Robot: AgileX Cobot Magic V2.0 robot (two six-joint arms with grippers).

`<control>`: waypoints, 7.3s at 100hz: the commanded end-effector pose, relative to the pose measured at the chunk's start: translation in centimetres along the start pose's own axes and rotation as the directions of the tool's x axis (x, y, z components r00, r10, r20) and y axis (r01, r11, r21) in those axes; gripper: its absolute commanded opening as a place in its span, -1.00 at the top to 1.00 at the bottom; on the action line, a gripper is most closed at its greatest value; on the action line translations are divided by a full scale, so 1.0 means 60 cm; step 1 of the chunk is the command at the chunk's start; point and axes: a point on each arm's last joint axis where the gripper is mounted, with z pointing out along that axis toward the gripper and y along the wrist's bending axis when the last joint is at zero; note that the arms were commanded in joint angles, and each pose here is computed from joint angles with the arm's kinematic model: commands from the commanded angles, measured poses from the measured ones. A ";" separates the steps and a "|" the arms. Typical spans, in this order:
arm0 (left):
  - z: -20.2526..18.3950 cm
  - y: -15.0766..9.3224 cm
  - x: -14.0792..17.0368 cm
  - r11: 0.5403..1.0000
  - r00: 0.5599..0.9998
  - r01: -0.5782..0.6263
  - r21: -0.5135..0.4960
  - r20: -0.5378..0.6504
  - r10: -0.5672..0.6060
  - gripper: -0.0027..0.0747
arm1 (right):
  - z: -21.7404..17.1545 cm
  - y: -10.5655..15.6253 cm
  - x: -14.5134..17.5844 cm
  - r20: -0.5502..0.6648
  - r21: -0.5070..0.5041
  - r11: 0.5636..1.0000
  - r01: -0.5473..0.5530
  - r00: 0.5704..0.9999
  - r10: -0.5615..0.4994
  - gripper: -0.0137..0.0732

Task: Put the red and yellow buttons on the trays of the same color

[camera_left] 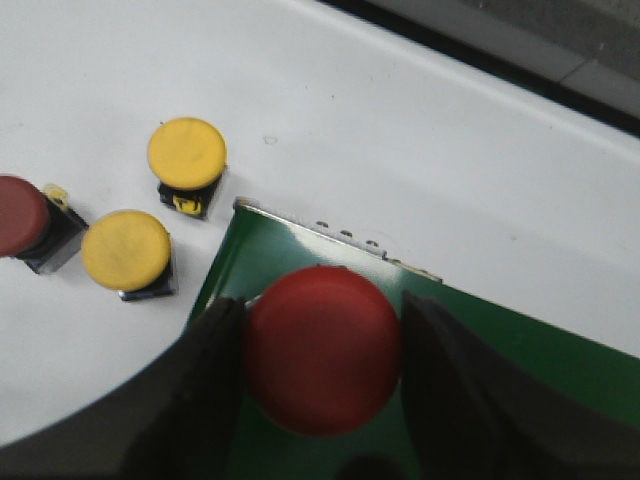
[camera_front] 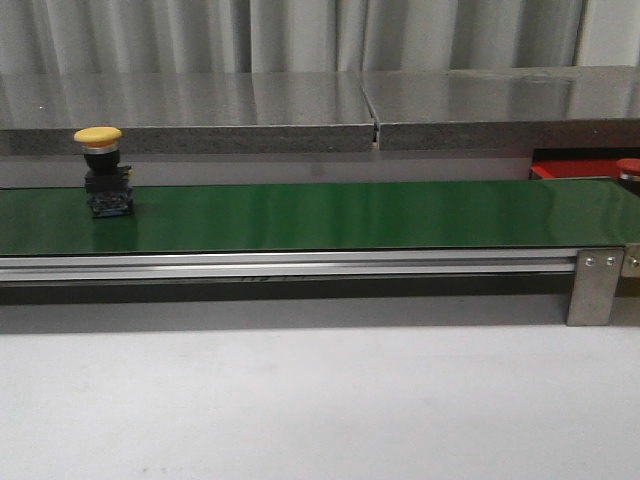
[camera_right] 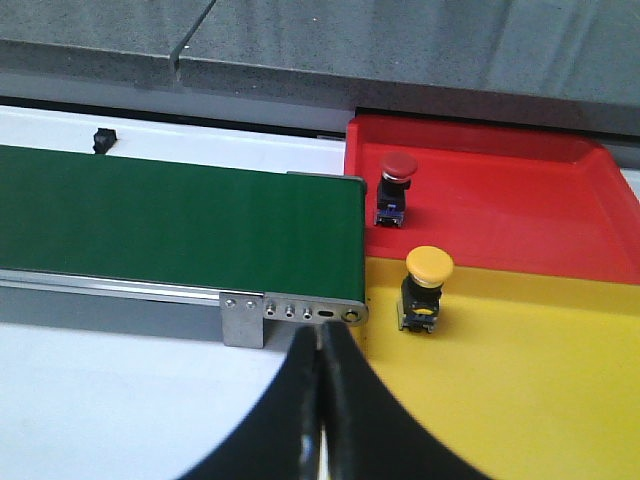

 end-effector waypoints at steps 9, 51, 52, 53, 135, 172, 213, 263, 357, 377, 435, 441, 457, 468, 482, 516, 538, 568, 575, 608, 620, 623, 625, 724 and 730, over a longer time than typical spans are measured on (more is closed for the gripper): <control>-0.022 -0.017 0.000 1.000 0.995 -0.005 0.021 0.100 0.003 0.31 | -0.004 -0.002 -0.023 0.091 0.010 1.000 0.013 0.996 -0.014 0.97; -0.003 -0.013 0.017 1.000 1.000 0.001 0.019 0.017 -0.001 -0.50 | -0.004 -0.002 -0.023 0.091 0.010 1.000 0.013 0.996 -0.014 0.97; -0.003 -0.013 0.017 1.000 1.000 0.001 0.019 0.017 -0.001 -0.53 | -0.004 -0.002 -0.023 0.091 0.010 1.000 0.013 0.996 -0.014 0.97; -0.003 -0.013 0.017 1.000 1.000 0.001 0.019 0.019 -0.001 -0.54 | -0.004 -0.002 -0.023 0.091 0.010 1.000 0.013 0.996 -0.014 0.97; -0.162 -0.171 0.073 0.907 0.904 -0.395 0.148 0.241 0.354 0.98 | -0.004 -0.002 -0.023 0.091 0.010 1.000 0.013 0.996 -0.014 0.97; -0.211 -0.184 0.170 0.845 0.838 -0.514 0.148 0.295 0.459 0.98 | -0.004 -0.002 -0.024 0.098 0.010 1.000 0.013 0.995 -0.014 0.97; -0.263 -0.132 0.274 0.871 0.825 -0.456 0.179 0.451 0.339 0.98 | -0.005 -0.002 -0.027 0.114 0.012 1.000 0.012 0.993 -0.014 0.97; -0.305 -0.086 0.367 0.868 0.787 -0.461 0.187 0.538 0.302 0.98 | 0.024 0.011 -0.055 0.041 -0.103 0.995 0.003 0.999 0.001 0.97; -0.308 -0.085 0.368 0.867 0.784 -0.461 0.187 0.543 0.300 0.98 | 0.350 0.199 -0.225 -0.469 -0.434 0.897 0.082 0.830 -0.303 -0.56; -0.308 -0.085 0.368 0.867 0.784 -0.461 0.187 0.543 0.300 0.98 | 0.410 0.223 -0.236 -0.520 -0.441 0.894 0.078 0.790 -0.325 -0.56; -0.308 -0.085 0.368 0.867 0.784 -0.461 0.187 0.543 0.300 0.98 | 0.540 0.270 -0.211 -0.542 -0.438 0.896 0.076 0.773 -0.331 -0.56; -0.308 -0.085 0.368 0.867 0.784 -0.461 0.187 0.543 0.300 0.98 | 0.548 0.271 -0.205 -0.545 -0.437 0.896 0.076 0.771 -0.331 -0.56; -0.308 -0.085 0.368 0.867 0.784 -0.461 0.187 0.543 0.300 0.98 | 0.555 0.266 -0.202 -0.543 -0.425 0.901 0.088 0.771 -0.332 -0.49; -0.308 -0.085 0.368 0.867 0.784 -0.461 0.187 0.543 0.300 0.98 | 0.558 0.257 -0.202 -0.550 -0.413 0.907 0.084 0.771 -0.321 -0.16; -0.308 -0.085 0.368 0.867 0.784 -0.461 0.187 0.543 0.300 0.98 | 0.560 0.251 -0.202 -0.553 -0.406 0.910 0.081 0.772 -0.315 0.21; -0.308 -0.085 0.368 0.867 0.784 -0.461 0.187 0.543 0.300 0.98 | 0.544 0.246 -0.223 -0.522 -0.404 0.911 0.084 0.797 -0.305 0.30; -0.308 -0.085 0.368 0.867 0.784 -0.461 0.187 0.543 0.300 0.98 | 0.500 0.220 -0.266 -0.484 -0.386 0.919 0.083 0.830 -0.278 0.30; -0.308 -0.085 0.368 0.867 0.784 -0.461 0.187 0.543 0.300 0.98 | 0.453 0.141 -0.285 -0.511 -0.294 0.955 0.043 0.837 -0.195 0.30; -0.308 -0.085 0.368 0.868 0.784 -0.461 0.186 0.544 0.300 0.98 | 0.442 0.119 -0.282 -0.513 -0.262 0.965 0.029 0.843 -0.165 0.30; -0.308 -0.085 0.368 0.868 0.784 -0.461 0.186 0.544 0.300 0.98 | 0.404 -0.002 -0.221 -0.581 -0.049 0.997 -0.062 0.814 0.022 0.30; -0.308 -0.085 0.368 0.868 0.784 -0.461 0.186 0.544 0.300 0.98 | 0.396 -0.047 -0.192 -0.599 0.038 0.995 -0.096 0.795 0.099 0.30; -0.308 -0.085 0.368 0.868 0.784 -0.461 0.186 0.544 0.300 0.98 | 0.394 -0.056 -0.186 -0.600 0.056 0.993 -0.103 0.791 0.116 0.30; -0.308 -0.085 0.368 0.868 0.784 -0.461 0.186 0.544 0.300 0.98 | 0.394 -0.063 -0.180 -0.603 0.071 0.991 -0.110 0.787 0.130 0.30; -0.308 -0.085 0.368 0.868 0.783 -0.461 0.186 0.546 0.299 0.98 | 0.414 -0.144 0.001 -0.643 0.279 0.927 -0.249 0.669 0.373 -0.49; -0.308 -0.085 0.368 0.868 0.783 -0.461 0.186 0.546 0.299 0.98 | 0.415 -0.145 -0.001 -0.634 0.280 0.927 -0.248 0.678 0.373 -0.55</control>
